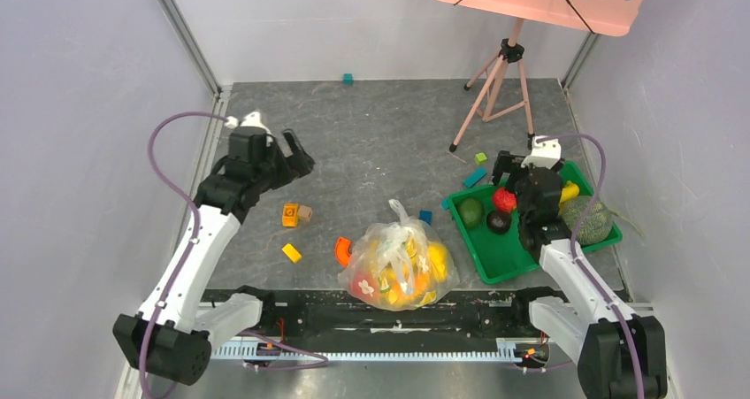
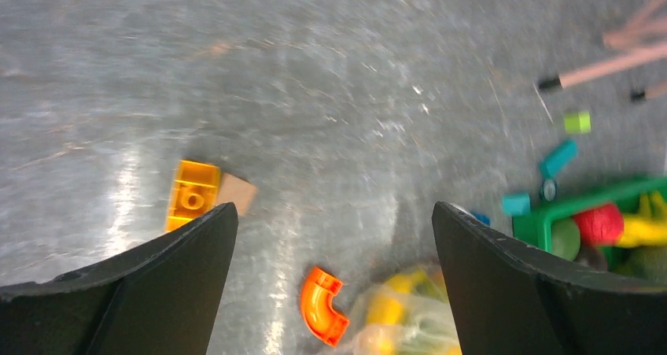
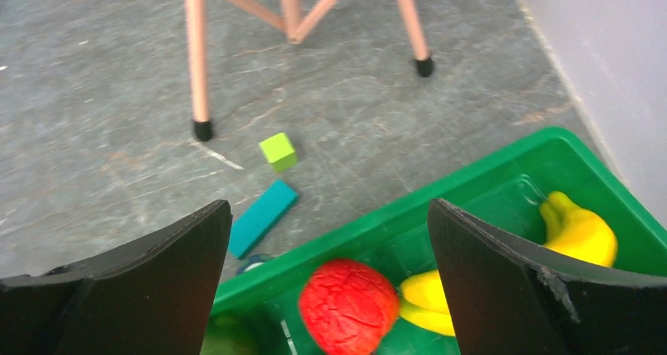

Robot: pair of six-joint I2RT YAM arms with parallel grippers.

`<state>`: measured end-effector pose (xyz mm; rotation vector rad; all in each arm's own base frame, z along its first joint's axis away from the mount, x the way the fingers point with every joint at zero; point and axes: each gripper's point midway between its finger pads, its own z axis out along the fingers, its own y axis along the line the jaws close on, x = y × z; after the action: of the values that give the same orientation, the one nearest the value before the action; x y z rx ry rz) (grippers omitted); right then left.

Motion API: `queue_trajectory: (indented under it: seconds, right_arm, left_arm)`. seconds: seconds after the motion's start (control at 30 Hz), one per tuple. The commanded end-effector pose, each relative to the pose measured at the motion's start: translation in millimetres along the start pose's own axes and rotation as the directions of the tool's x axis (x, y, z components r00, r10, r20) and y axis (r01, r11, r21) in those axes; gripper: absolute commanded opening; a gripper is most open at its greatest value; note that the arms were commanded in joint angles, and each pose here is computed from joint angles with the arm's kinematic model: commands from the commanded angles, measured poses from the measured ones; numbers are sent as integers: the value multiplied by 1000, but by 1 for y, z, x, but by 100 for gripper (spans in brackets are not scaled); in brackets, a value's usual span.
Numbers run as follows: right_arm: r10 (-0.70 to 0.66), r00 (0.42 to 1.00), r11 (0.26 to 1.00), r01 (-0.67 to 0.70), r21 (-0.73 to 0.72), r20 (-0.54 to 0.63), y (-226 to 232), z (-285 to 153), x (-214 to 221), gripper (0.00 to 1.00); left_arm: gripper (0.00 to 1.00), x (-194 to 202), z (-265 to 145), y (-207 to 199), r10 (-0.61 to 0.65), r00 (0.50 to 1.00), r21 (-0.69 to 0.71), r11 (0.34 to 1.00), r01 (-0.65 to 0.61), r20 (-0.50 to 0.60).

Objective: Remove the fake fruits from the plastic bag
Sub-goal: Untie the plastic bag at the center of the board.

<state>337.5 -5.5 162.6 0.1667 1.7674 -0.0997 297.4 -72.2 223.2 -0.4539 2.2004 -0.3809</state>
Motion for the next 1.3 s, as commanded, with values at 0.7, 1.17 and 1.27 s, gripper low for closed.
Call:
queue_trajectory:
  seconds: [0.7, 1.17, 1.27]
  right_arm:
    - [18, 984, 814, -117, -569, -176, 95, -71, 11, 98]
    - [11, 983, 822, -112, -559, -181, 91, -78, 10, 98]
    - [12, 983, 821, -113, -559, -181, 91, -78, 10, 98]
  left_arm:
    - [89, 179, -48, -167, 587, 781, 456, 767, -451, -214]
    - [75, 214, -32, -160, 670, 686, 466, 722, -512, -283]
    - [73, 219, -31, -158, 675, 676, 474, 718, -509, -297]
